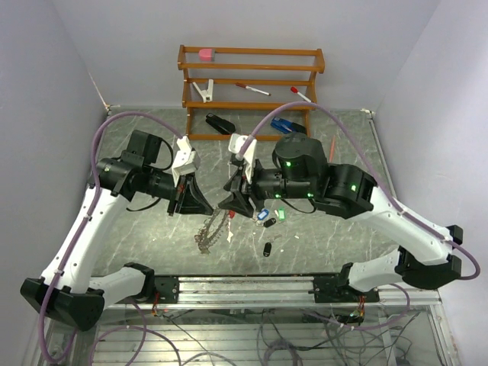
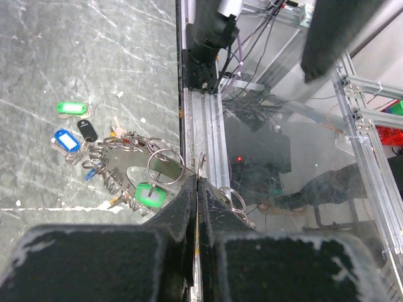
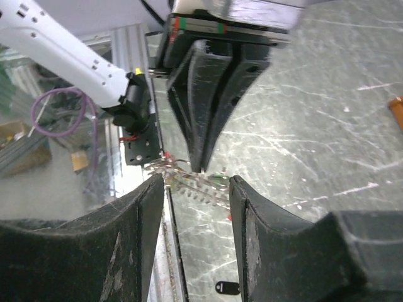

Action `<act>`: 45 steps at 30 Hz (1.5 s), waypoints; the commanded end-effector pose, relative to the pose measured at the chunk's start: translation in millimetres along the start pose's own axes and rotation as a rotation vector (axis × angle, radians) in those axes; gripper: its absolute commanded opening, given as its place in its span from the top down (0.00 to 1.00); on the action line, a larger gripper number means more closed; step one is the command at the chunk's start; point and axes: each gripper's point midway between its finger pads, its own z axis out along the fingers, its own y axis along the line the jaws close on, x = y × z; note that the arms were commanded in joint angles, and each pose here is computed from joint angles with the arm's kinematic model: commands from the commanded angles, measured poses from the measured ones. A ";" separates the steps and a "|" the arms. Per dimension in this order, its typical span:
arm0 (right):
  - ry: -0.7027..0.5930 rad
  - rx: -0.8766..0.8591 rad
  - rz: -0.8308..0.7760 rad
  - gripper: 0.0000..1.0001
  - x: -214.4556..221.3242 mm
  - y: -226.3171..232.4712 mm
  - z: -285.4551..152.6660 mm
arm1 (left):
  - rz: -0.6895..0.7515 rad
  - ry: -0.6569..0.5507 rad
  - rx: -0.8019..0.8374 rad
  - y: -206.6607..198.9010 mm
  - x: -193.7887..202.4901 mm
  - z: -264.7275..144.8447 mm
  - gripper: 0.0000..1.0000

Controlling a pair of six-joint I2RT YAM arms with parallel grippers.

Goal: Put the keys on the keyring

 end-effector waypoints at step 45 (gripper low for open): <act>0.627 0.851 0.898 0.69 383.3 -163.8 -51.8 | -0.073 -0.283 -0.267 60.6 -77.4 -15.8 0.93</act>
